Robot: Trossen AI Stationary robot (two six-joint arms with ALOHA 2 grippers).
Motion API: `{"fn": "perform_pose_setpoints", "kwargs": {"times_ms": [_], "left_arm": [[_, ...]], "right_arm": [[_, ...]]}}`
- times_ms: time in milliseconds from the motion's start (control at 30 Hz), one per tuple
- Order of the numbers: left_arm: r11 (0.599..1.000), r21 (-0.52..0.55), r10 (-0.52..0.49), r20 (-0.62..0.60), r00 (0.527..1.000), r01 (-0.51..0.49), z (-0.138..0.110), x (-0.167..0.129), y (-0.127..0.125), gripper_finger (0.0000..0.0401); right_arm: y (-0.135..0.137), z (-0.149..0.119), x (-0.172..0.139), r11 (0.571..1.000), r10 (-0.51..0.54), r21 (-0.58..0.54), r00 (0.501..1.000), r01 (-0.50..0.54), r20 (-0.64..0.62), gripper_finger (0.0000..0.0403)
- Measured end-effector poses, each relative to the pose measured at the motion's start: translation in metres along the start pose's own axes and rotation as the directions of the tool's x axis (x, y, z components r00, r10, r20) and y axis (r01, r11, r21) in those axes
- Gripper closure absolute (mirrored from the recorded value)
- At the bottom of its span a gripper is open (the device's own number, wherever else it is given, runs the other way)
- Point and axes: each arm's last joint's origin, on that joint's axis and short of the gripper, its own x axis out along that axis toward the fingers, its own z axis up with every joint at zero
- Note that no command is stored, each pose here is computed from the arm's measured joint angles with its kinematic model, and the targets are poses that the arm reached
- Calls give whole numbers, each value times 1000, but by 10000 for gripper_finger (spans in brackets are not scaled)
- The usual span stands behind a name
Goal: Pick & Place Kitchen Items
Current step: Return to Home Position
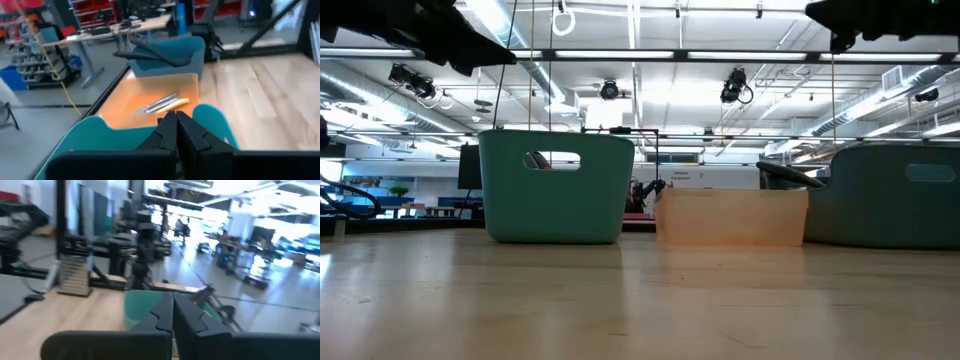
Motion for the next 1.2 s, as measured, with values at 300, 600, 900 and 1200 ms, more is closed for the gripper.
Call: {"fn": "perform_pose_setpoints", "kwargs": {"times_ms": [300, 600, 900, 1200], "left_arm": [[978, -159, -126, 68, 990, 136, -27, -10, 3, 399], [957, -184, -181, 218, 959, 222, -55, -13, -3, 400], [957, -184, -172, 266, 948, 225, -60, -22, -1, 400], [960, -189, -167, 212, 963, 208, -67, -25, -1, 401]], "right_arm": [[0, -42, -3, 994, 25, 105, 995, -35, 95, 398], [4, -83, -3, 965, 64, 246, 993, -88, 101, 397], [0, -99, -9, 960, -1, 278, 994, -30, 109, 397], [-1, -102, -10, 945, -13, 325, 997, -13, 78, 396]]}}
